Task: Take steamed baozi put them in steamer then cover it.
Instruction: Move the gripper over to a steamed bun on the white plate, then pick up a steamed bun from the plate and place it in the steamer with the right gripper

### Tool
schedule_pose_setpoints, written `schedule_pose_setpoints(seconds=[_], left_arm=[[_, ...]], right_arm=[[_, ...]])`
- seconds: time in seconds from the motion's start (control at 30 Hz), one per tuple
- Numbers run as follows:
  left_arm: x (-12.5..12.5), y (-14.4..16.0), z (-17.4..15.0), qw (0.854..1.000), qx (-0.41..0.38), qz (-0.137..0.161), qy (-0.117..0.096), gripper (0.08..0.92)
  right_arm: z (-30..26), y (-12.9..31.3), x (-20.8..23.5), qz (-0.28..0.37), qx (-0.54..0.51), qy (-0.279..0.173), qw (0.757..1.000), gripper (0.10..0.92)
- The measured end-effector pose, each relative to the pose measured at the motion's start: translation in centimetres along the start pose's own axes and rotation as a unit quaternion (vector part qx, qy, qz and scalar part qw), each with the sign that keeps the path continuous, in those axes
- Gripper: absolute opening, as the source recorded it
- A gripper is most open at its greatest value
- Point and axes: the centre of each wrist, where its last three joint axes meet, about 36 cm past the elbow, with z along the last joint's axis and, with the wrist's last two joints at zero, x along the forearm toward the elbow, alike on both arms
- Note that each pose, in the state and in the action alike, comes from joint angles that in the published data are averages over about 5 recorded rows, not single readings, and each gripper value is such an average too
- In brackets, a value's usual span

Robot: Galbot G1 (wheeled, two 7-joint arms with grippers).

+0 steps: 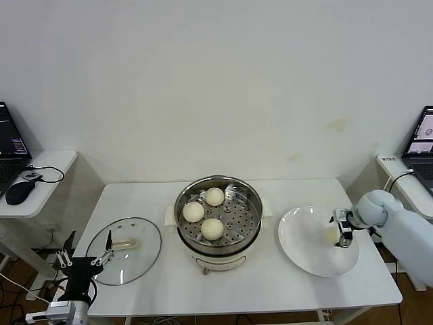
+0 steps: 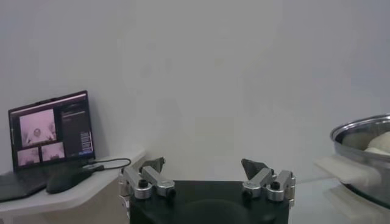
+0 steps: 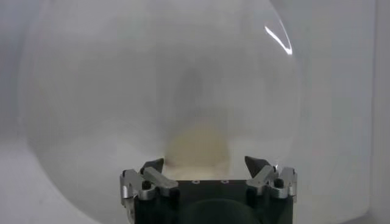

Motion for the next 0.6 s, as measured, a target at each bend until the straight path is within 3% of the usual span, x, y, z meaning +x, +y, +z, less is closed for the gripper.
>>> schedule_pose_setpoints(seconds=[0.6], left_arm=[[0.16, 0.09, 0.19, 1.0, 0.0, -0.002, 0.004, 0.823]], right_arm=[[0.09, -0.36, 0.07, -0.013, -0.004, 0.016, 1.0, 0.611]])
